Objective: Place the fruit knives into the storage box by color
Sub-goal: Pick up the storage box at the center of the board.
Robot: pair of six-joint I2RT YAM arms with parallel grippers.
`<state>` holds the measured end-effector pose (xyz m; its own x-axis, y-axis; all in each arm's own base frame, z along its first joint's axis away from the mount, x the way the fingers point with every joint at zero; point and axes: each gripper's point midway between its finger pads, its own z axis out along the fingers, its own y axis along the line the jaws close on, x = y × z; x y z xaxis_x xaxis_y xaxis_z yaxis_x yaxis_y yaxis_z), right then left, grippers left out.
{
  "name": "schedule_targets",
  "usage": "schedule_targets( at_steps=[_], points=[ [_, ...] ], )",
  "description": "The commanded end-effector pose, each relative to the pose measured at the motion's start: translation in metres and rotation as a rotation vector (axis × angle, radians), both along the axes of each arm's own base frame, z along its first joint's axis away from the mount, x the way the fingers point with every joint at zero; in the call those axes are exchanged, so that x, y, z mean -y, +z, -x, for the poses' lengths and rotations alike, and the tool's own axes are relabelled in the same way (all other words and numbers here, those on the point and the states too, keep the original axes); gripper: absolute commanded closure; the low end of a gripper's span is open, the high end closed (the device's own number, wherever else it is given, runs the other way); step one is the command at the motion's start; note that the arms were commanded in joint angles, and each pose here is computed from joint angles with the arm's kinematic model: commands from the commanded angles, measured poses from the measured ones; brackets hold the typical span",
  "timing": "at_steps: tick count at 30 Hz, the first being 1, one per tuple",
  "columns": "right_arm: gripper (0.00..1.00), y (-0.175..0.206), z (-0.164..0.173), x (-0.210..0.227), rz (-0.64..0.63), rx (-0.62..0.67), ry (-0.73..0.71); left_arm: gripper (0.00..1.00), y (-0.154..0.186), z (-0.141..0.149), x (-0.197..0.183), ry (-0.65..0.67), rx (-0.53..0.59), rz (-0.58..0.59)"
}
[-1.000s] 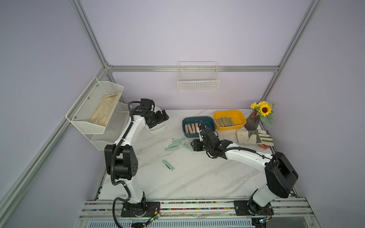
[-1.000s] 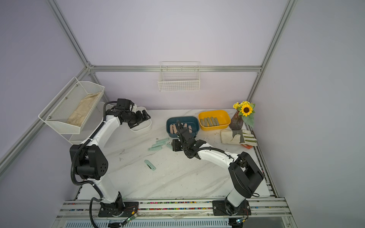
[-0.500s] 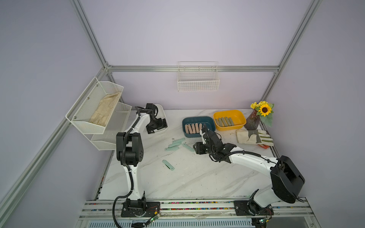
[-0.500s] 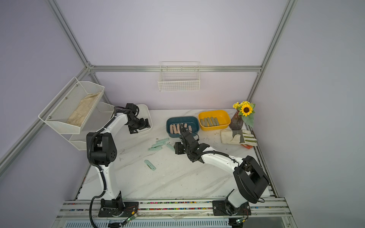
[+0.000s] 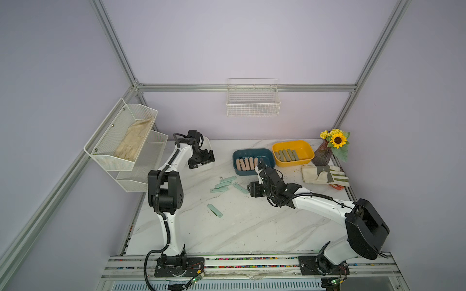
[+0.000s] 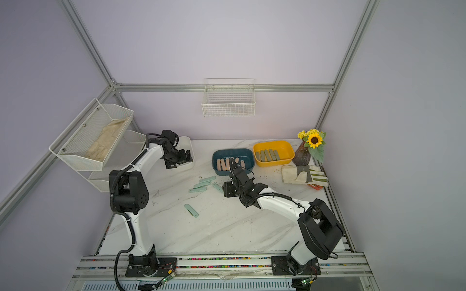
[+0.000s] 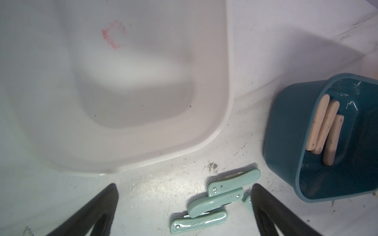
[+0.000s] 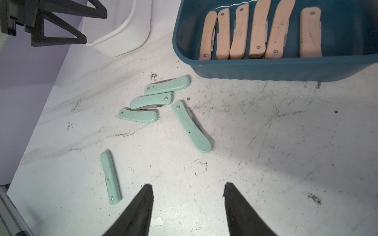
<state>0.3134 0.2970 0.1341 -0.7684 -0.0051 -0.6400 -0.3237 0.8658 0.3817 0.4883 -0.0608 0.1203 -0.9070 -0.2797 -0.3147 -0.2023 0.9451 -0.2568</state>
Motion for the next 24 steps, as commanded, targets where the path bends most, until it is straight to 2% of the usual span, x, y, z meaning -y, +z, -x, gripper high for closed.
schedule_targets(
  at_steps=[1, 7, 12, 20, 24],
  points=[
    [0.41, -0.001, -0.003, 0.003, 0.003, 0.006, -0.015, 0.00, 0.042, -0.042, 0.000, -0.011, 0.165, -0.023],
    [0.41, -0.002, -0.004, 0.004, 0.017, 0.001, -0.019, 0.00, 0.021, -0.071, 0.006, 0.007, 0.142, -0.020],
    [0.42, 0.000, -0.004, 0.007, 0.024, 0.003, -0.023, 0.02, 0.001, -0.083, 0.008, 0.023, 0.122, -0.046],
    [0.43, 0.004, -0.002, 0.013, 0.036, 0.006, -0.031, 0.21, -0.009, -0.100, 0.019, 0.011, 0.145, -0.070],
    [0.44, 0.007, -0.001, 0.015, 0.032, 0.010, -0.036, 0.34, -0.015, -0.104, 0.024, 0.013, 0.147, -0.056]
  ],
)
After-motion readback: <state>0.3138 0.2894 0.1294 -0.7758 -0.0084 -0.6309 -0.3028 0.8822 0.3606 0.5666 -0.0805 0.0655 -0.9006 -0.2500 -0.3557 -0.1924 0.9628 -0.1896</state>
